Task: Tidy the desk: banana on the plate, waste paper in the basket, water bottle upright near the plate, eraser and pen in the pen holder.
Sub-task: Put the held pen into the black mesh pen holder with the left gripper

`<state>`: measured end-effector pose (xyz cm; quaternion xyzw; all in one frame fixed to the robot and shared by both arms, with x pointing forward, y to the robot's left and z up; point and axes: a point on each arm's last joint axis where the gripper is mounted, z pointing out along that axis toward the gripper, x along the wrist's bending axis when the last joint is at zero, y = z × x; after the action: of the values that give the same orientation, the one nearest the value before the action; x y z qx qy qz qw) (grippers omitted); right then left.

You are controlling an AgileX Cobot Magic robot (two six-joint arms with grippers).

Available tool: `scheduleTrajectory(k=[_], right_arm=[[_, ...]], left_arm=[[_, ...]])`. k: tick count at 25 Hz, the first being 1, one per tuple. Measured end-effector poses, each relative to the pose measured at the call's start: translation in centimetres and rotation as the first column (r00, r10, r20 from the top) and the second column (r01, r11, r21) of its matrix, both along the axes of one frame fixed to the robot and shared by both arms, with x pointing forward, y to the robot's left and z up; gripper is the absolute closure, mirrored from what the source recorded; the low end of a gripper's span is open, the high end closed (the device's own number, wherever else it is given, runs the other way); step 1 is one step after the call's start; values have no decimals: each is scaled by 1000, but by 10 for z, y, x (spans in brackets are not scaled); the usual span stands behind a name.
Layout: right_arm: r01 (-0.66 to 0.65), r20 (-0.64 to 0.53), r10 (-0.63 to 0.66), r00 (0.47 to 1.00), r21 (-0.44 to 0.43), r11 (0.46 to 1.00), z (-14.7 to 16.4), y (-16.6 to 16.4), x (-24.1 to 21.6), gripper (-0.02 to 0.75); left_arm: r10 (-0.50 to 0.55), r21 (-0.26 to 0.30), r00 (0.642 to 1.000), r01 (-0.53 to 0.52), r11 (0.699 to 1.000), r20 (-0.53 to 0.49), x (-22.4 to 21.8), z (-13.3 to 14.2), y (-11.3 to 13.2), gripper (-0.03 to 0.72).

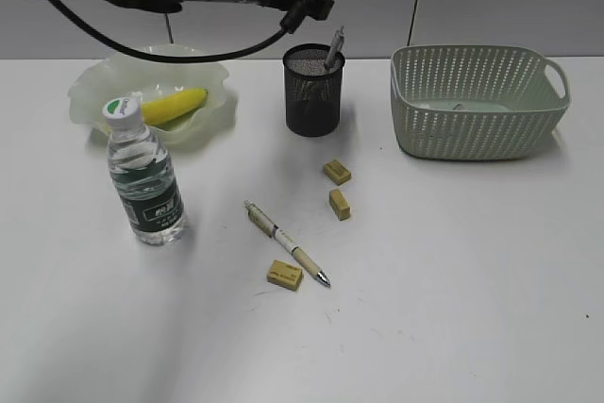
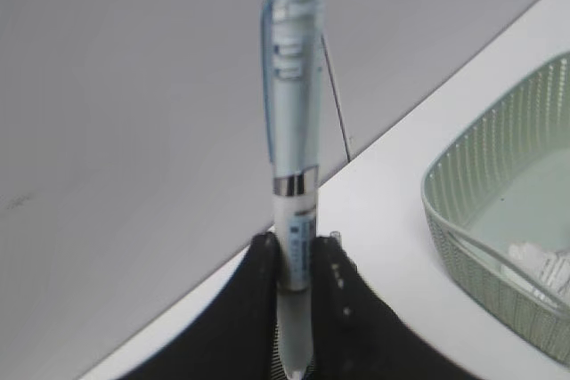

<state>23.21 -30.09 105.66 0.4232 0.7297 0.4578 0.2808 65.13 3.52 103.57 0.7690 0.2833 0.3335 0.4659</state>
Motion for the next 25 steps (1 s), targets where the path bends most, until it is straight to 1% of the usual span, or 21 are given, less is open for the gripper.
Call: scheduleTrajectory(k=[2,3,5,7,10,15,18,21,22,23,25], right_arm=[[0,0,0,1000,0,1000,0,0,0,245],[0,0,0,1000,0,1000,0,0,0,245],[0,0,0,1000,0,1000,0,0,0,245],[0,0,0,1000,0,1000,0,0,0,245],[0,0,0,1000,0,1000,0,0,0,245],[0,0,0,1000,0,1000,0,0,0,245],[0,0,0,1000,0,1000,0,0,0,245],[0,0,0,1000,0,1000,0,0,0,245],[0,0,0,1000,0,1000,0,0,0,245],[0,0,0,1000,0,1000,0,0,0,245],[0,0,0,1000,0,1000,0,0,0,245]], left_arm=[[45,-89,996,-51,995,-72,12,-11,2,618],[65,-121,993,-77,990,-100,19,-15,6,618],[73,-200,984,-106,974,-165,30,-25,10,618],[82,-236,976,-130,963,-203,39,-34,15,618],[76,-247,968,-137,959,-238,46,-52,14,618],[41,-244,961,-111,964,-275,50,-77,6,618],[53,-233,957,-123,965,-285,54,-87,5,618],[83,-216,954,-149,965,-286,56,-92,7,618],[87,-215,954,-152,965,-286,57,-92,7,606],[88,-214,954,-153,965,-286,57,-92,7,575],[88,-215,954,-153,965,-285,57,-91,7,467]])
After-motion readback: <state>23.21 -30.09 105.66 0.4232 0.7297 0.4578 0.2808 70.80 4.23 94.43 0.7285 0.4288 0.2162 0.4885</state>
